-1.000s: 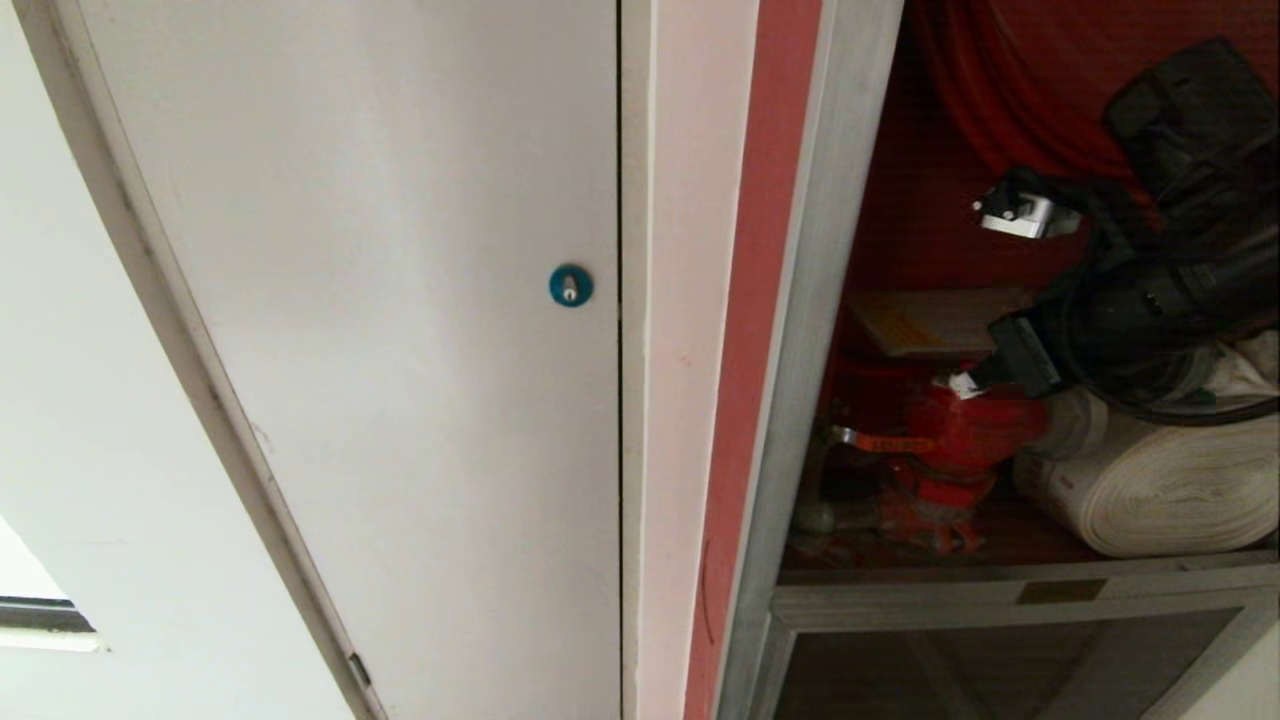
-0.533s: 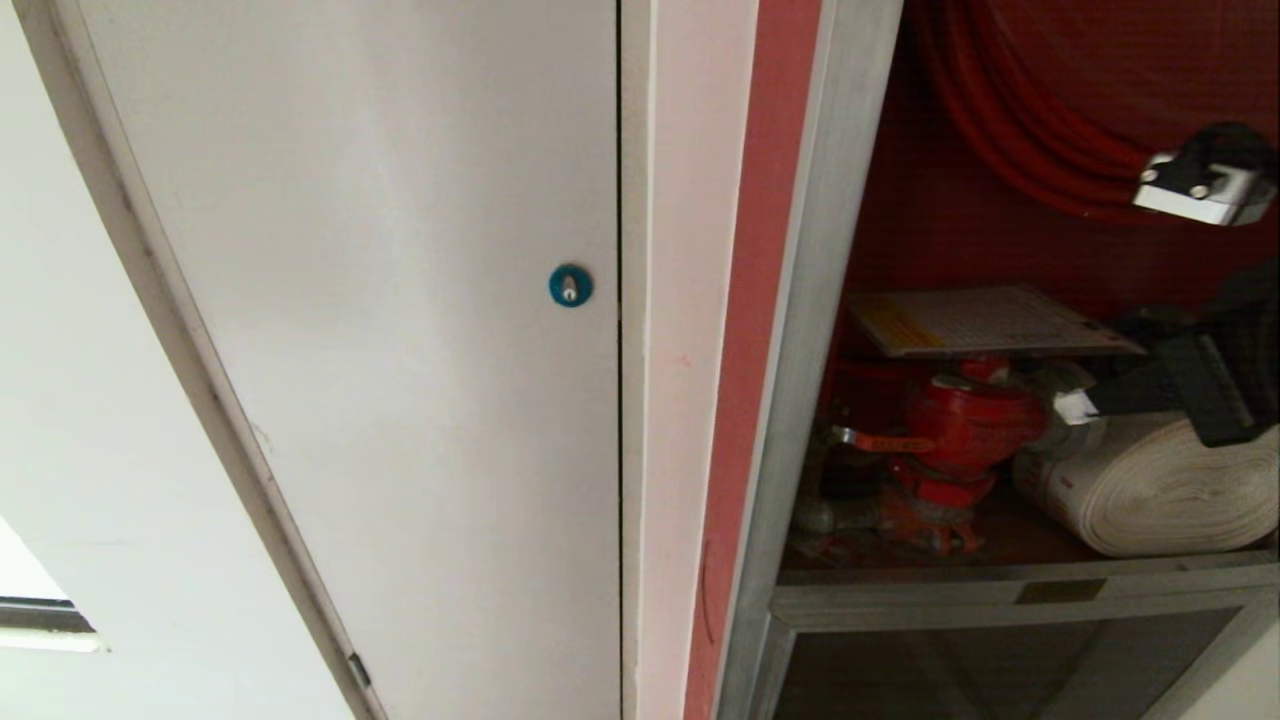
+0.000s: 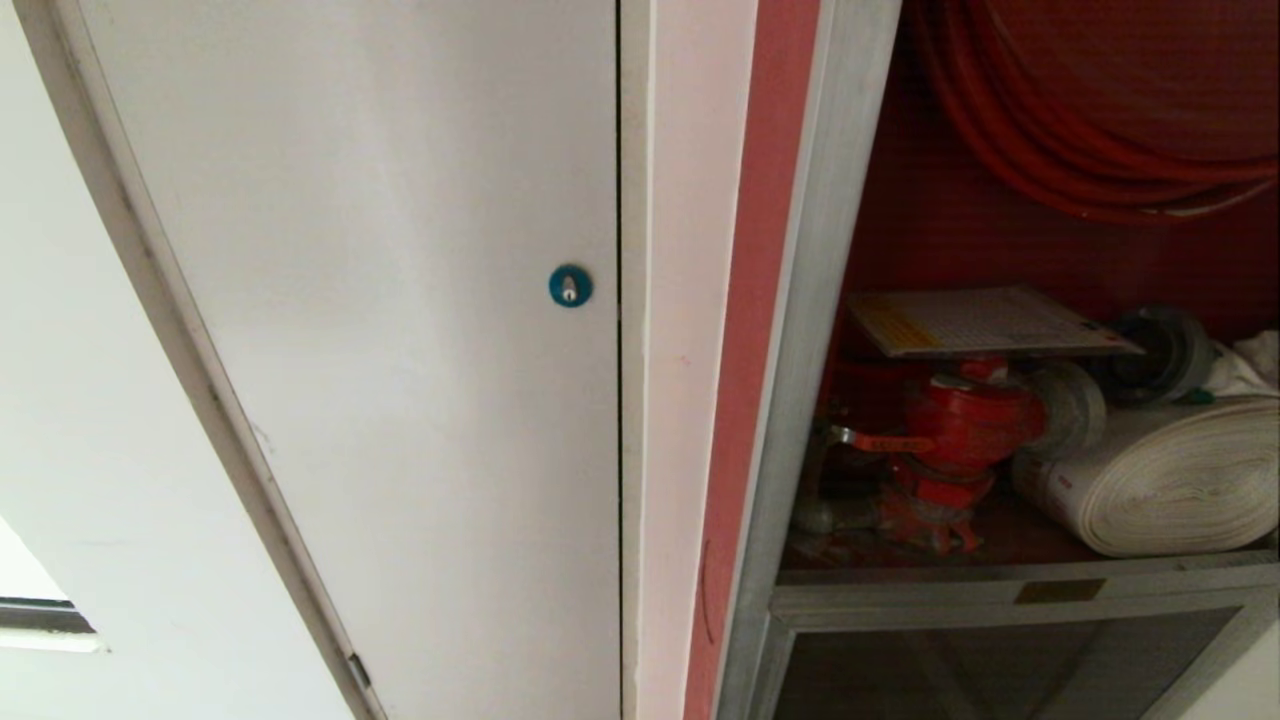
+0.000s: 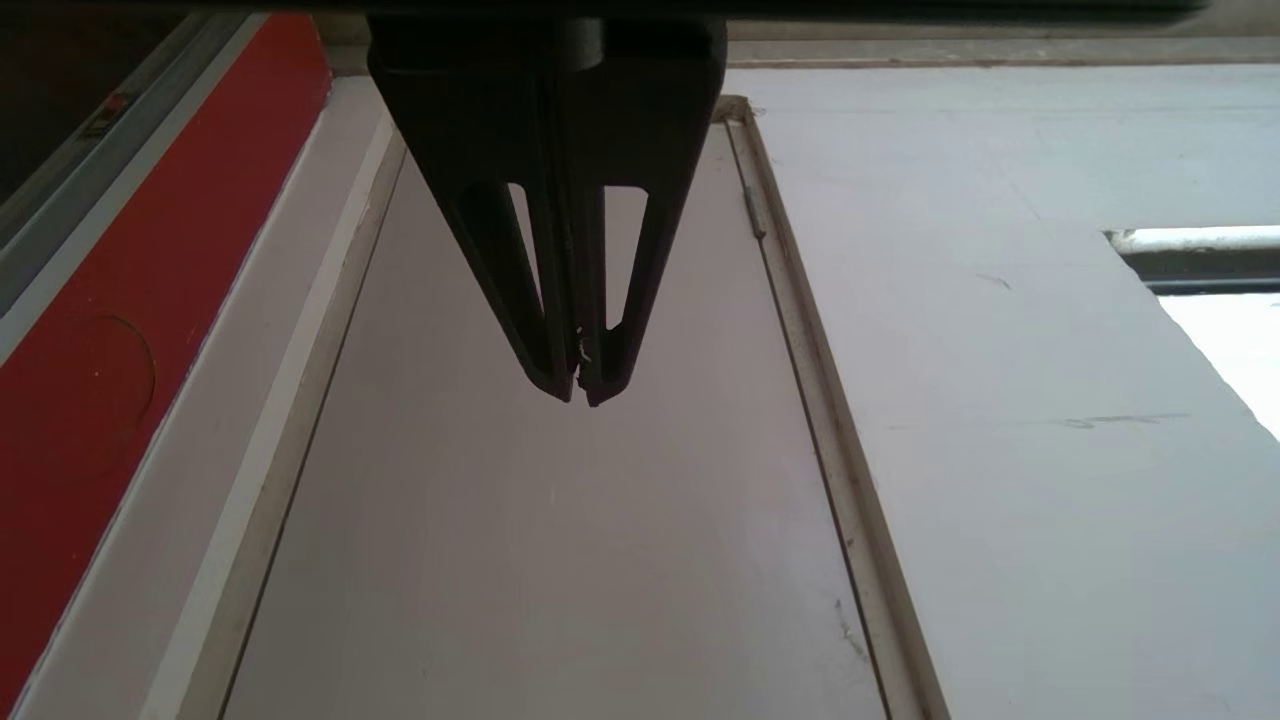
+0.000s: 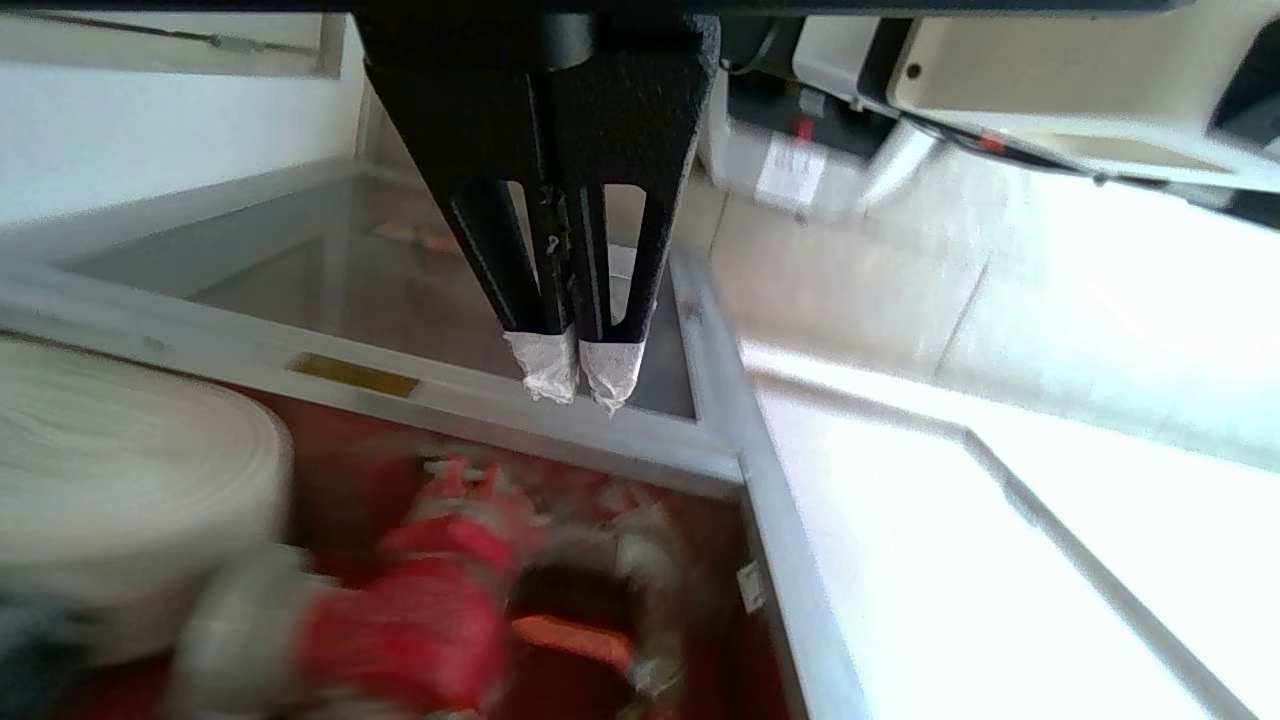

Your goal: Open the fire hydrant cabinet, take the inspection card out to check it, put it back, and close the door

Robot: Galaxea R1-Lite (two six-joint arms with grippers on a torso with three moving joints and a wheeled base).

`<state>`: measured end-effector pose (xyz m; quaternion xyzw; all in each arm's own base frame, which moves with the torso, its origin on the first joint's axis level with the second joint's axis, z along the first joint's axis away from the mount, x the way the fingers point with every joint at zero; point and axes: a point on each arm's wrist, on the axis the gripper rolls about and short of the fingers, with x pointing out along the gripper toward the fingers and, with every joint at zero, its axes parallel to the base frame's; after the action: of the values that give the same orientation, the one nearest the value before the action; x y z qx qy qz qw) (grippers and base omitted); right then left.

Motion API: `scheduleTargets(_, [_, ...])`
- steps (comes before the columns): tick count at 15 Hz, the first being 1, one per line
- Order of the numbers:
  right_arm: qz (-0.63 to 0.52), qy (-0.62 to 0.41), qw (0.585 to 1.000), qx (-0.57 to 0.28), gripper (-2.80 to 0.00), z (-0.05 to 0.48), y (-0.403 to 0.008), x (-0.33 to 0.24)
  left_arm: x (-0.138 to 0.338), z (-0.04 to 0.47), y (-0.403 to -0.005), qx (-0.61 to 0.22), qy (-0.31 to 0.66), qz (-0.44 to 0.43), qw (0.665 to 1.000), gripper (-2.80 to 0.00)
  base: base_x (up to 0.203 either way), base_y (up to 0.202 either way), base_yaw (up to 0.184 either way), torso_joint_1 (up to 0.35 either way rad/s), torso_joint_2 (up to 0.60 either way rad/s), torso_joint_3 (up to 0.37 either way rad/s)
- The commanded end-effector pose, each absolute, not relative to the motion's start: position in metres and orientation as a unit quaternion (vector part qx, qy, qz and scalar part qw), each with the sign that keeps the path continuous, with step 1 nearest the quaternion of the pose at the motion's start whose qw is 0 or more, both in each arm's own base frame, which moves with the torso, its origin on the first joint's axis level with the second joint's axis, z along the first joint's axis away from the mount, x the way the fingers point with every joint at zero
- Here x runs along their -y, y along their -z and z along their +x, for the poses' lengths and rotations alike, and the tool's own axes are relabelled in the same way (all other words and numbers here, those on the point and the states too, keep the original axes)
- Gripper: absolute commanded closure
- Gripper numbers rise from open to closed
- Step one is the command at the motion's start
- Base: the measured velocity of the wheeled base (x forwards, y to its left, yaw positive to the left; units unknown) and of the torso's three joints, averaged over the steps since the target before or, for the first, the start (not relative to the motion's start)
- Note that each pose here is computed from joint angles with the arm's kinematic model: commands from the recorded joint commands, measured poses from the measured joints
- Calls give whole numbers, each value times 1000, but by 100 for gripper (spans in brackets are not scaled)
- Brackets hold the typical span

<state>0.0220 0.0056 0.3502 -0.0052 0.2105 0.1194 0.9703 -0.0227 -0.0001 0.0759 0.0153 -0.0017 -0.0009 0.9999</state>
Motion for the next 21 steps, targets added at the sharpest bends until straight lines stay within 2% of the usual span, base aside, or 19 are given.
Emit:
scheduleTargets(1, [1, -104, 984, -141, 0, -37, -345, 6, 0, -23, -76, 1, 1, 15, 1000, 0, 0, 0, 0, 0, 0, 0])
scheduleTargets(6, [10, -44, 996, -82, 0, -133, -302, 14, 0, -23, -75, 1, 1, 15, 1000, 0, 0, 0, 0, 0, 0, 0])
scheduleTargets(11, [15, -12, 998, -63, 0, -169, -239, 7, 0, -23, -76, 1, 1, 15, 1000, 0, 0, 0, 0, 0, 0, 0])
scheduleTargets(15, [18, -3, 998, -57, 0, -137, -186, 2, 0, -23, -76, 1, 1, 15, 1000, 0, 0, 0, 0, 0, 0, 0])
scheduleTargets(21, [9, -4, 999, 43, 0, -40, -117, 0, 0, -23, -76, 1, 1, 15, 1000, 0, 0, 0, 0, 0, 0, 0])
